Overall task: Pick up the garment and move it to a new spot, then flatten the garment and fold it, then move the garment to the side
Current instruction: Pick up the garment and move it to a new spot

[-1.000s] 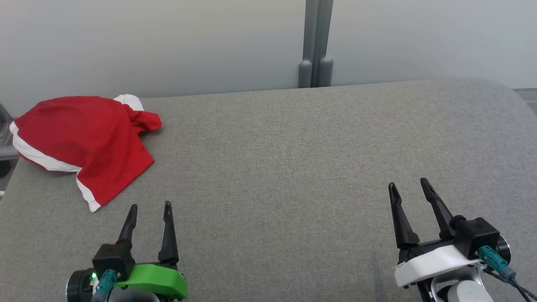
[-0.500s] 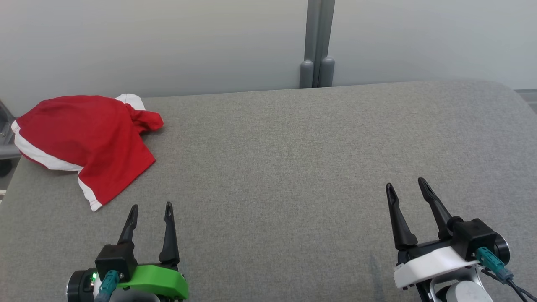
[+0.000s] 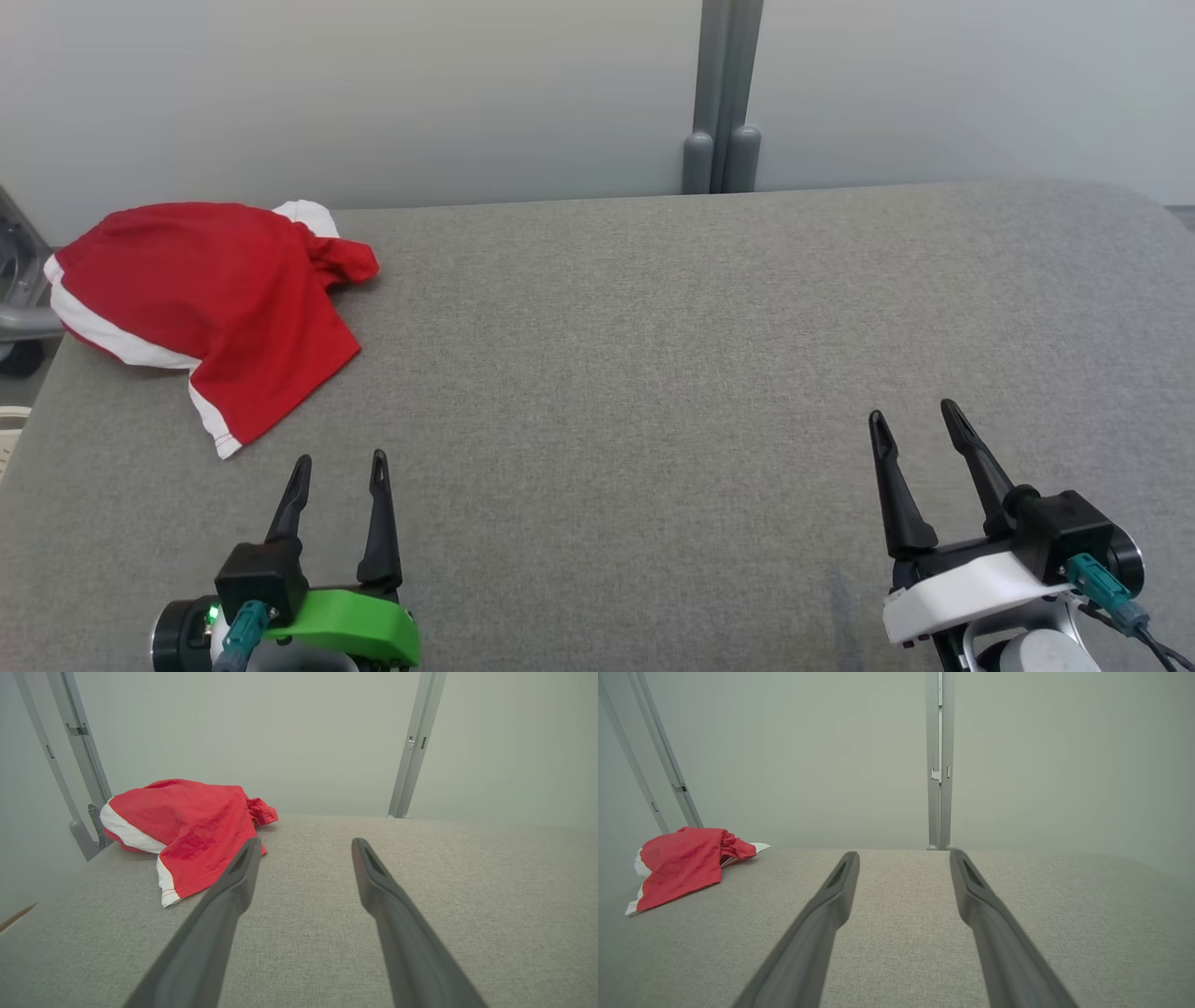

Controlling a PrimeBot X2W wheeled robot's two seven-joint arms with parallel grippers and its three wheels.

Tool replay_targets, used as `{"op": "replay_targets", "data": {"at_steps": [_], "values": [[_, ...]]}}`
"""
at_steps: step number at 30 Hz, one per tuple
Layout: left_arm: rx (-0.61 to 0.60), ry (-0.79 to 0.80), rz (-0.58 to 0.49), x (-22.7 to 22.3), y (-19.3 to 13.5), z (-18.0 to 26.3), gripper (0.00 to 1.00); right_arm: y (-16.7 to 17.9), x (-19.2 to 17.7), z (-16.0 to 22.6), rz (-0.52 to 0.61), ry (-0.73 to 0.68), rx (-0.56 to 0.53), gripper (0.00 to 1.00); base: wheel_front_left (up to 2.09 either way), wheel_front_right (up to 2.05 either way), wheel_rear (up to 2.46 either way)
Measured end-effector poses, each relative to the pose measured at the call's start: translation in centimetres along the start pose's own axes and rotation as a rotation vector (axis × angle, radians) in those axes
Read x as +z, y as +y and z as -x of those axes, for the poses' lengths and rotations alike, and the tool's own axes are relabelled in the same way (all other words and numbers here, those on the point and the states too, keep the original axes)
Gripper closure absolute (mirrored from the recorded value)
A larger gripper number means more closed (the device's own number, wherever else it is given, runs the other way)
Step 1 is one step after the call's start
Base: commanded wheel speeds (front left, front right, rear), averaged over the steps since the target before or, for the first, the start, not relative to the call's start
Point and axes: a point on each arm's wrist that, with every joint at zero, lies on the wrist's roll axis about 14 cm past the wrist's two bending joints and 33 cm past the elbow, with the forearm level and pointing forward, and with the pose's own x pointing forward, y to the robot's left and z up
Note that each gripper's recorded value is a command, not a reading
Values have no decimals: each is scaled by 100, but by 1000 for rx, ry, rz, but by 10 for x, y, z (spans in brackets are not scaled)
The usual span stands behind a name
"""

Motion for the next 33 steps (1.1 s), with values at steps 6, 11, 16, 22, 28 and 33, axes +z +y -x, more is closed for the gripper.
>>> {"op": "replay_targets", "data": {"at_steps": [6,11,16,22,28,33], "values": [[46,-9,-2,3,15,7,0,10,-5,-7,-7,10,33,0,0,0,0],[122,-27,-7,10,38,19,0,28,-8,-18,-18,14,93,0,0,0,0],[228,-42,-12,15,70,41,0,62,-12,-32,-41,18,191,0,0,0,0],[372,-60,-17,20,108,78,0,114,-17,-43,-71,29,344,0,0,0,0],[492,-76,-11,25,134,108,0,162,-20,-55,-99,28,478,0,0,0,0],[530,-64,-18,23,140,117,0,174,-28,-57,-113,50,510,0,0,0,0]]}}
